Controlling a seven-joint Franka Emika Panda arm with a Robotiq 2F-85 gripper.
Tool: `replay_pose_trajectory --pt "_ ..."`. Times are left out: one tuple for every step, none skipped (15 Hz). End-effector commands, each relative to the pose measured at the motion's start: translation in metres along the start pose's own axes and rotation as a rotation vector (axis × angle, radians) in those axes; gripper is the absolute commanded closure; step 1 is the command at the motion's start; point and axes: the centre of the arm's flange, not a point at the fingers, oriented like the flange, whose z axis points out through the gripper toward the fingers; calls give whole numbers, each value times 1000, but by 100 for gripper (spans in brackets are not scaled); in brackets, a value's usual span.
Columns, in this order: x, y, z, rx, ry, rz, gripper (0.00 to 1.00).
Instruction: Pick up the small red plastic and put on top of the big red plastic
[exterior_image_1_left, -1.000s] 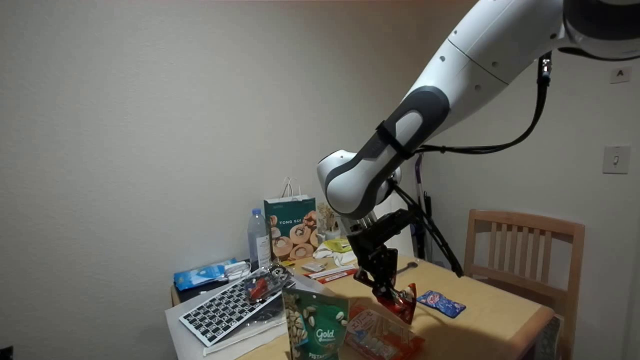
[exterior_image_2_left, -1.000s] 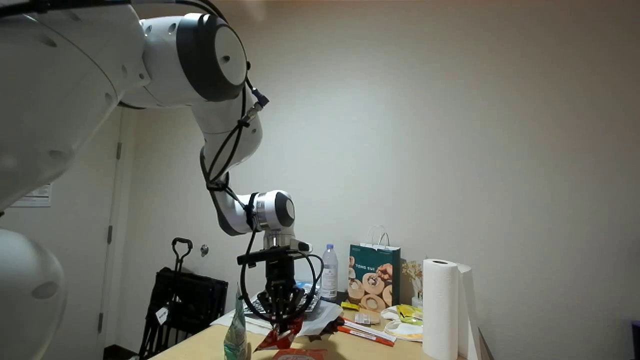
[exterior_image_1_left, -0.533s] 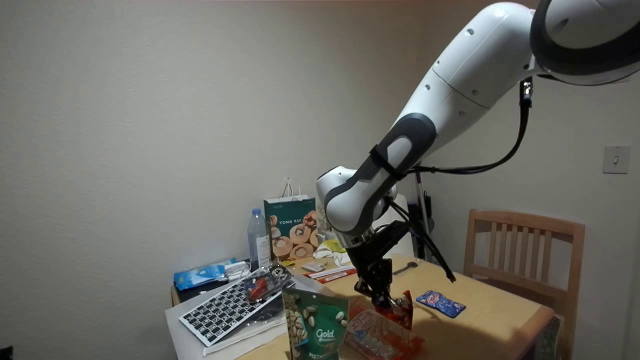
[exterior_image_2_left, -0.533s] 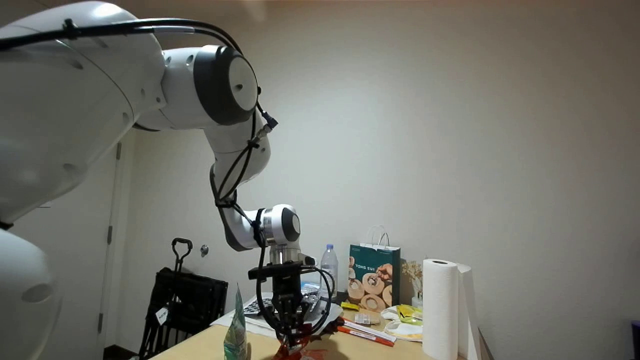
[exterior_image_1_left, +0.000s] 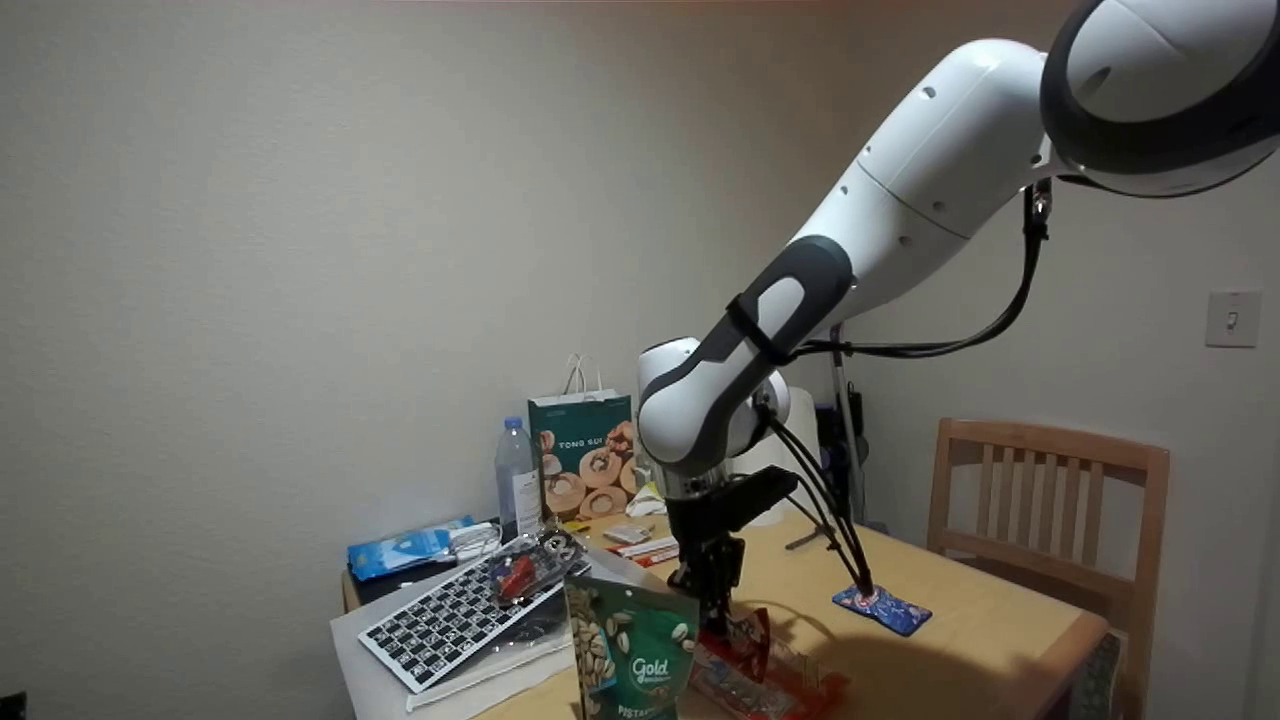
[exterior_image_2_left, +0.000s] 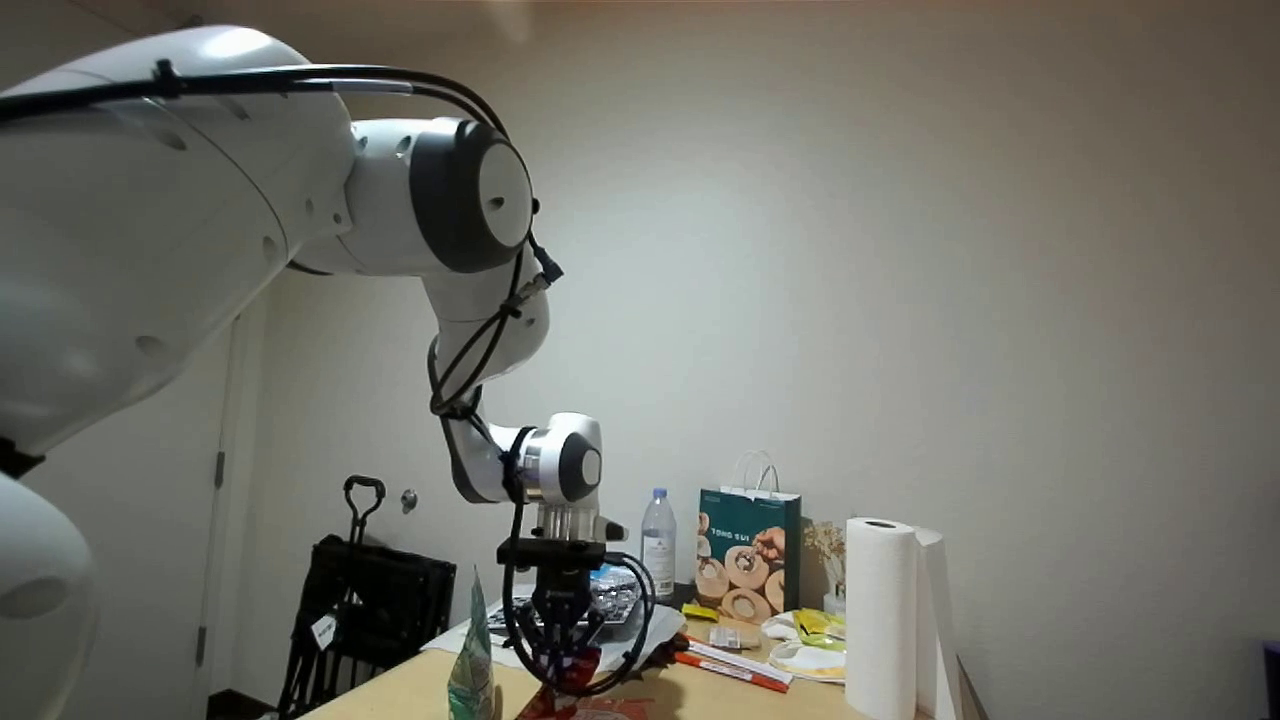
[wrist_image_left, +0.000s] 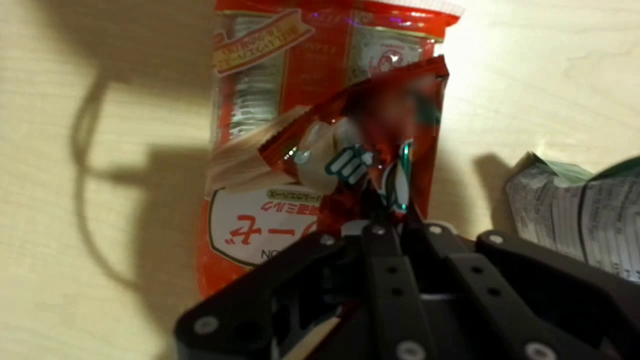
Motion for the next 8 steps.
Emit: replay_pose_trajectory --pt "-11 12 0 98 1 63 98" --pt "-13 16 2 104 -11 97 98" --pt "-14 21 4 112 -15 122 98" --pt "-14 26 6 122 -19 141 98" --pt "-14 31 8 130 -25 157 98" --pt "-13 36 11 134 -31 170 98" --pt "-13 39 14 140 -41 178 98" --pt "-11 42 17 143 -49 177 98"
